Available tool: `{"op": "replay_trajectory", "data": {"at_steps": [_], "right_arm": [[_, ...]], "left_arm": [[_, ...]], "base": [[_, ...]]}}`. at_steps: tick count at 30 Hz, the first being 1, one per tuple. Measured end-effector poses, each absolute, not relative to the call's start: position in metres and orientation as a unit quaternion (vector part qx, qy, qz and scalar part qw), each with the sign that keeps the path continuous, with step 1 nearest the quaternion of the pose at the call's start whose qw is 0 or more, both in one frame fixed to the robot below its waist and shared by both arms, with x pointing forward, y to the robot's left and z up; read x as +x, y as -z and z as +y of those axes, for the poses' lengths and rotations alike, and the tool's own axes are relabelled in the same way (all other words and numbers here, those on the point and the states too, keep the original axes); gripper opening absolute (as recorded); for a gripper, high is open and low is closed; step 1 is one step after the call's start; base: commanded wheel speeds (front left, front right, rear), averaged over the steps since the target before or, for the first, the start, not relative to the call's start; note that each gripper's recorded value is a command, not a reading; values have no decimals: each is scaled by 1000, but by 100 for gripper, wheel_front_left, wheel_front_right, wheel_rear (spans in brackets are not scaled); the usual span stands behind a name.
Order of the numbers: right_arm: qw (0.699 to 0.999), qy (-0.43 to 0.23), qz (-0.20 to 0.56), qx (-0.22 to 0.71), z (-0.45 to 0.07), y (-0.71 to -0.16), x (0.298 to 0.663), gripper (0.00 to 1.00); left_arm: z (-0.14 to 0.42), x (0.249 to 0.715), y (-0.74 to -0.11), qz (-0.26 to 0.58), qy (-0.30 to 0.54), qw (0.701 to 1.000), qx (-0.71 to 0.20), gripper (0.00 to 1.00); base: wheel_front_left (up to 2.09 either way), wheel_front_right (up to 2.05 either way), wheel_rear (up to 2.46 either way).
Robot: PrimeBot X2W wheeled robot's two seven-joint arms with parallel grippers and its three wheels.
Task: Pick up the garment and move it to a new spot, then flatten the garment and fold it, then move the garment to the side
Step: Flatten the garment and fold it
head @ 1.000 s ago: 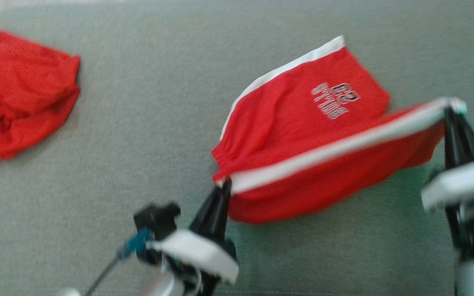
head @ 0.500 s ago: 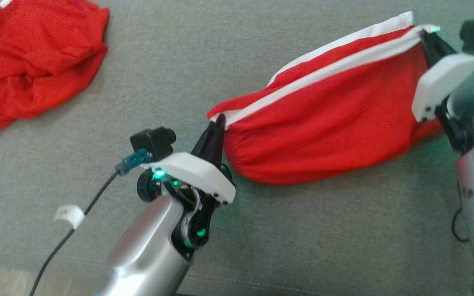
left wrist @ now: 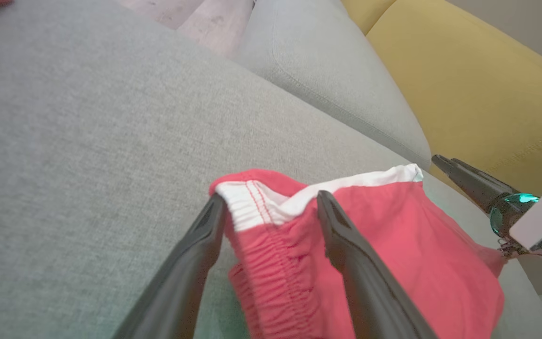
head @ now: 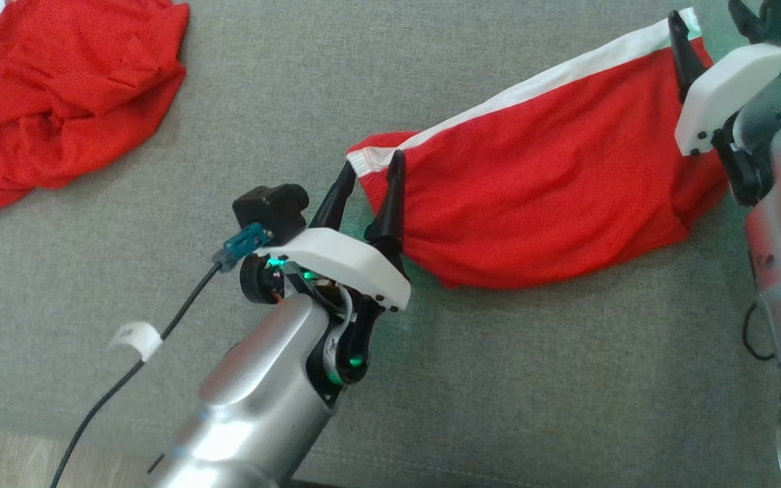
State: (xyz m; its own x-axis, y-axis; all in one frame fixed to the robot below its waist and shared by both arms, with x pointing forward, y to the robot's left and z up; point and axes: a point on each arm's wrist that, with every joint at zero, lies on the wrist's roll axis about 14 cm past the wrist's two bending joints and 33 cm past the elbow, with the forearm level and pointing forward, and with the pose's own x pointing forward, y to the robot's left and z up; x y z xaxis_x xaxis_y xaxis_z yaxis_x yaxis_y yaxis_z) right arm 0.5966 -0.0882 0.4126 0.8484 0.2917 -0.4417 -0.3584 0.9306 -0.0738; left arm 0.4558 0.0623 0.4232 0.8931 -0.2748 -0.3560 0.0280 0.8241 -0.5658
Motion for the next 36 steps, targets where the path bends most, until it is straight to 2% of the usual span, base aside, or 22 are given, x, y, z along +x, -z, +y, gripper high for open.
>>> {"op": "replay_trajectory", "data": {"at_steps": [7,9,15,19,26,32,34,36], "right_arm": [[960,-166,211,-76,-92,-416,592,100],[962,-163,208,-71,-94,-424,590,100],[963,-148,215,-73,-114,-439,582,100],[953,-140,260,-72,-125,-433,570,100],[916,-146,368,-71,-130,-382,543,100],[897,-151,412,-53,-125,-366,536,100],[893,-151,423,-44,-124,-365,534,62],[889,-153,430,-37,-122,-367,531,33]], "left_arm": [[68,457,-448,159,92,952,-246,100],[86,453,-461,124,93,968,-199,100],[115,426,-476,97,77,981,-152,100],[131,413,-491,76,66,985,-137,100],[165,390,-483,90,15,988,-128,100],[178,382,-482,92,-16,986,-137,100],[180,381,-482,91,-20,986,-136,100],[179,380,-484,89,-19,987,-135,100]], "base": [[0,0,0],[0,0,0],[0,0,0],[0,0,0],[0,0,0],[0,0,0],[0,0,0],[0,0,0]]}}
